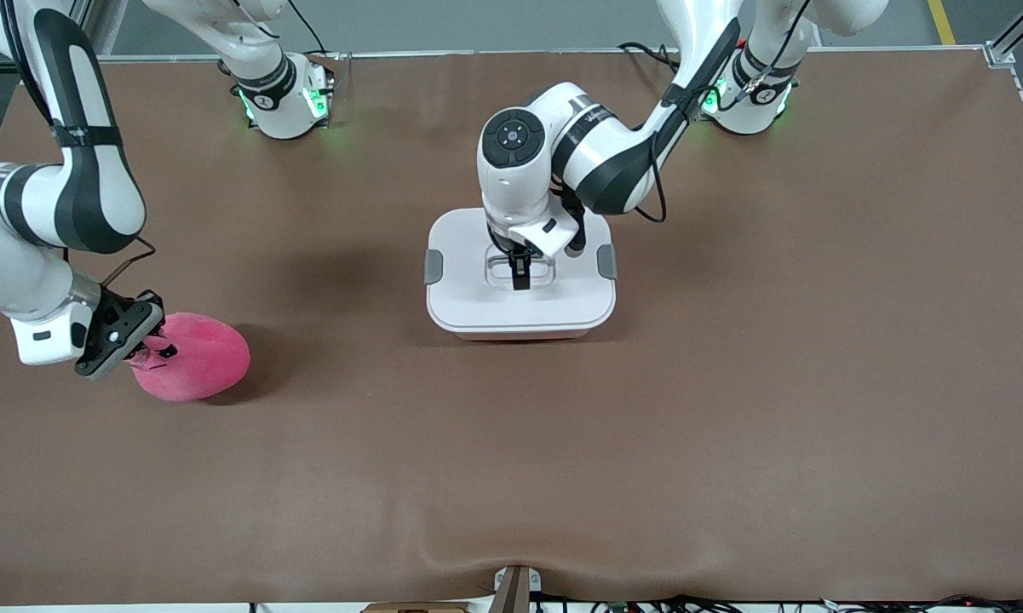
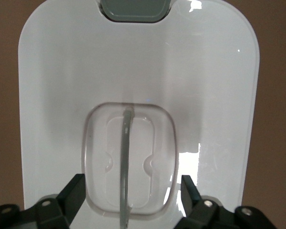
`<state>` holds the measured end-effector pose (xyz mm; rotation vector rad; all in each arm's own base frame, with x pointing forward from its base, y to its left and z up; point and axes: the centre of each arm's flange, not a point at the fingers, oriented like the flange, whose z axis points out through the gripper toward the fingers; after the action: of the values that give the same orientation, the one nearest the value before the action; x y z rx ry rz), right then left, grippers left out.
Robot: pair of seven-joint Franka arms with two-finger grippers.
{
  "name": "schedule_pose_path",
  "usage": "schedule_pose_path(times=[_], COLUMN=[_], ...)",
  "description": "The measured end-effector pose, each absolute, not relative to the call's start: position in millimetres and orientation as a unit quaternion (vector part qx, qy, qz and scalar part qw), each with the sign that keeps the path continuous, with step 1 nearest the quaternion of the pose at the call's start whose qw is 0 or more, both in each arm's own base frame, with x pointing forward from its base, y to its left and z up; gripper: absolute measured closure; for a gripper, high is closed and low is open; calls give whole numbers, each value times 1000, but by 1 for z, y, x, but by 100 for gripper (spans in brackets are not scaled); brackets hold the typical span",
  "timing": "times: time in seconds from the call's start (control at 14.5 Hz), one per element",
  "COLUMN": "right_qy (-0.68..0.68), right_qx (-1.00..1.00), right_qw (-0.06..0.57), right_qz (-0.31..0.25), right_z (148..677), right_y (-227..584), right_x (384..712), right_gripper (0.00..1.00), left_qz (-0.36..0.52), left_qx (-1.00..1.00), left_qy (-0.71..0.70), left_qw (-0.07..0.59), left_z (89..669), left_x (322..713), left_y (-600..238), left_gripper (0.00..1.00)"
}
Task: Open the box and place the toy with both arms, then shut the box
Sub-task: 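Grasp the lid handle with the left gripper while the right gripper grasps the toy, then lift the lid aside with the left gripper while the right gripper lifts the toy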
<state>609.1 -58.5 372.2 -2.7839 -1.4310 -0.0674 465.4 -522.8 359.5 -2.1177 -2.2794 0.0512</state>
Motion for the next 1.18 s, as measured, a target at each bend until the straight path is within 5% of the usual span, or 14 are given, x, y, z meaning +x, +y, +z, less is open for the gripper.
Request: schedule_pose_path(times=[0.07, 0.35, 0.62, 1.04, 1.18], right_qy=[-458, -459, -460, -465, -468], right_qx=[-889, -888, -888, -885, -883], right_qw=[4, 0, 0, 1, 0], right_qz=[-23, -29, -29, -28, -28], right_z=[374, 381, 382, 382, 382], right_y=[-58, -57, -57, -56, -56], right_x=[610, 614, 614, 614, 614], right_gripper=[87, 87, 87, 87, 87], left_qz=[16, 16, 16, 13, 10], left_qx=[-678, -672, -673, -677, -678], left_qy=[-735, -741, -739, -735, -734], left_qw=[15, 18, 24, 34, 31], left_z=[359, 358, 352, 345, 347], left_x=[466, 465, 459, 452, 453], left_y=[-522, -523, -525, -526, -526], left_gripper=[27, 20, 29, 87, 93])
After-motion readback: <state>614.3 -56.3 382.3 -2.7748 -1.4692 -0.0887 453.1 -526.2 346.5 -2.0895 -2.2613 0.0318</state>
